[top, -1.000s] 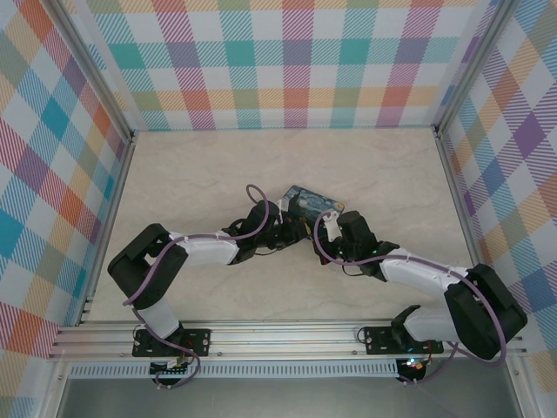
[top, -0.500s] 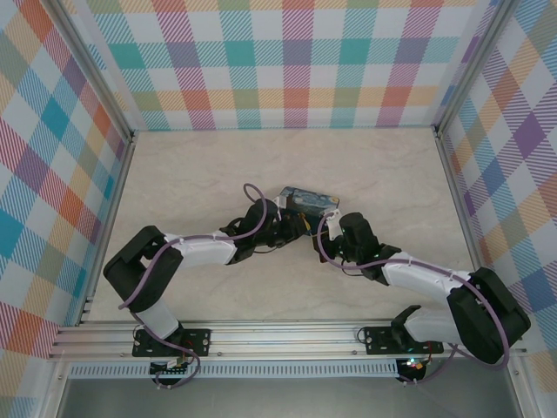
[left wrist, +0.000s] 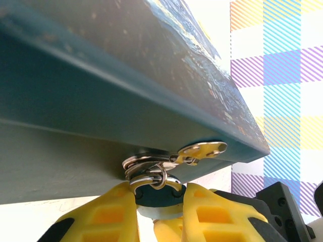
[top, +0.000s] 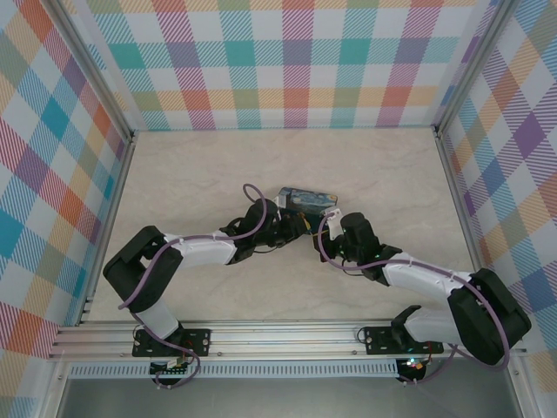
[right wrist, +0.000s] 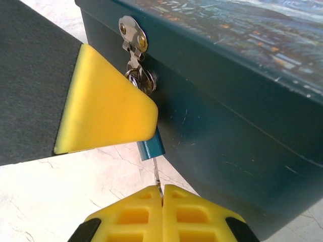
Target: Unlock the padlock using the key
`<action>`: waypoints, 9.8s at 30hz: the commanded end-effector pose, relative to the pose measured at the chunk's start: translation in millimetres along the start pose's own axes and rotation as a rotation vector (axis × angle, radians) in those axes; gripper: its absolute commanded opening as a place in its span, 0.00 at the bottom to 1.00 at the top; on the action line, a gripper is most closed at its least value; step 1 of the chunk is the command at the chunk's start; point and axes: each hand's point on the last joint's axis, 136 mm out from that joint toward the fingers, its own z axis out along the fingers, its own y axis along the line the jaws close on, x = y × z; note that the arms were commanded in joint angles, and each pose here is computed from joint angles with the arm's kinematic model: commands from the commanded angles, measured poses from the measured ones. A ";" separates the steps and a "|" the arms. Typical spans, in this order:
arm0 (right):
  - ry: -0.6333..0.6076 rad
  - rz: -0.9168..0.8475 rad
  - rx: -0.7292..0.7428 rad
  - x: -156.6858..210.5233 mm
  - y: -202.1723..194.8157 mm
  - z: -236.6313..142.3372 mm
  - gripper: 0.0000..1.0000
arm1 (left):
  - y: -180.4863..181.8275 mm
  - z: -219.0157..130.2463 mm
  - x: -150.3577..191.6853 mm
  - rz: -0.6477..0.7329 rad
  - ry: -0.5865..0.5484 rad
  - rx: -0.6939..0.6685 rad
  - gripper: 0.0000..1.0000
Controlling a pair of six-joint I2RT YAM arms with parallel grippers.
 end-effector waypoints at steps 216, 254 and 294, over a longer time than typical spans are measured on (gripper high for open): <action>-0.184 -1.173 0.384 -65.9 28.7 -18.1 0.55 | -14.9 -37.8 -69.2 -0.179 -0.057 0.070 0.00; -0.119 0.069 -0.247 -54.0 42.0 -3.1 0.48 | -25.5 -42.1 -77.8 -0.193 -0.088 0.110 0.00; -0.195 0.304 -0.255 -84.7 12.7 37.2 0.31 | -24.2 -38.8 -76.6 -0.202 -0.078 0.117 0.00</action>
